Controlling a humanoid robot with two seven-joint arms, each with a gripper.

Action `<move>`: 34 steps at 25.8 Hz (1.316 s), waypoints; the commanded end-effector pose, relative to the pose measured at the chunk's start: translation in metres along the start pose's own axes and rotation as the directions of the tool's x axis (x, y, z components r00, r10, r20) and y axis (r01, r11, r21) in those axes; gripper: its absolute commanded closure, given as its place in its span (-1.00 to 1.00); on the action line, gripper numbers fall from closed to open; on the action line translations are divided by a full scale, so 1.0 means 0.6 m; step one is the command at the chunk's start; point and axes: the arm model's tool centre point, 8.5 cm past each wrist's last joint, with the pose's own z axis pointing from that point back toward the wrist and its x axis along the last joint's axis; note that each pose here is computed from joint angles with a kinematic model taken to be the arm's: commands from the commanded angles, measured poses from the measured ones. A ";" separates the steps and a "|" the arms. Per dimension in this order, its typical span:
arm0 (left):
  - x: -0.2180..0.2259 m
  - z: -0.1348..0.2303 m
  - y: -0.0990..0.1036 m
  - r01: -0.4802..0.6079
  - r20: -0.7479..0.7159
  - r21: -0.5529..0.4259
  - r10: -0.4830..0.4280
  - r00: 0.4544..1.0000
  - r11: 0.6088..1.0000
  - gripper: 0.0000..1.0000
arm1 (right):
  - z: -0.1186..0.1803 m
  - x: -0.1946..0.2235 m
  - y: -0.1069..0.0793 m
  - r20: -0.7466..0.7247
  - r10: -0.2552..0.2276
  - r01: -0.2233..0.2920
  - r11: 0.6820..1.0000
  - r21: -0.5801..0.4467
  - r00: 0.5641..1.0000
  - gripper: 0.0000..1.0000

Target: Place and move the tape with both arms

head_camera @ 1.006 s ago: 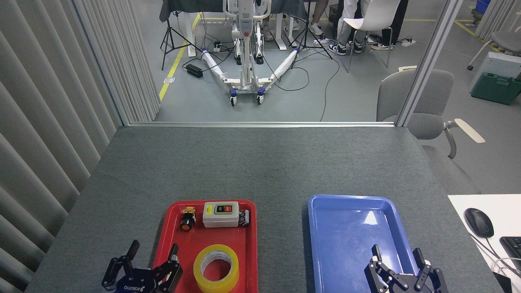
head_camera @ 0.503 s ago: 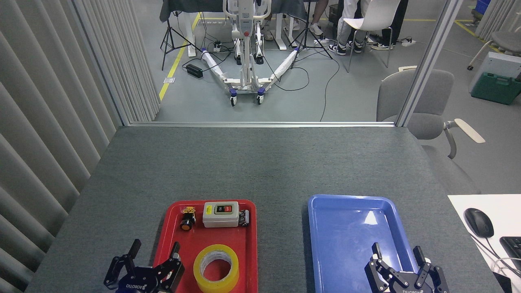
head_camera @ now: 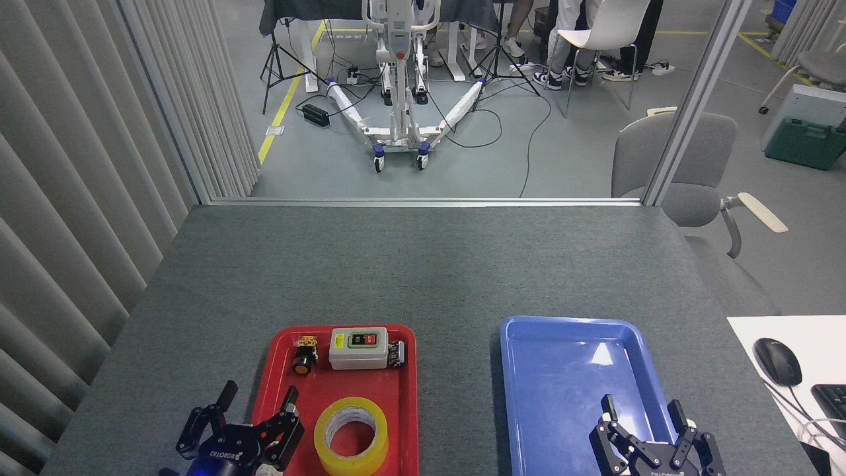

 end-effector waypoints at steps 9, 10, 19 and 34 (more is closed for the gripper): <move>-0.009 -0.011 0.014 0.047 0.043 0.005 -0.047 0.998 0.999 -1.00 | 0.000 0.003 0.001 0.006 -0.003 0.003 1.000 -0.002 1.000 -1.00; -0.005 -0.011 0.015 0.059 0.076 0.002 -0.059 0.995 0.998 -1.00 | 0.000 0.004 0.001 0.008 -0.003 0.003 1.000 -0.005 1.000 -1.00; 0.011 -0.023 0.011 0.051 0.177 -0.007 -0.049 0.983 0.999 -1.00 | 0.001 0.012 0.005 0.019 -0.014 0.014 1.000 -0.006 1.000 -1.00; 0.072 -0.113 -0.031 0.202 0.273 -0.563 -0.050 0.961 0.802 -1.00 | 0.001 0.011 0.011 0.020 -0.012 0.012 1.000 0.005 1.000 -1.00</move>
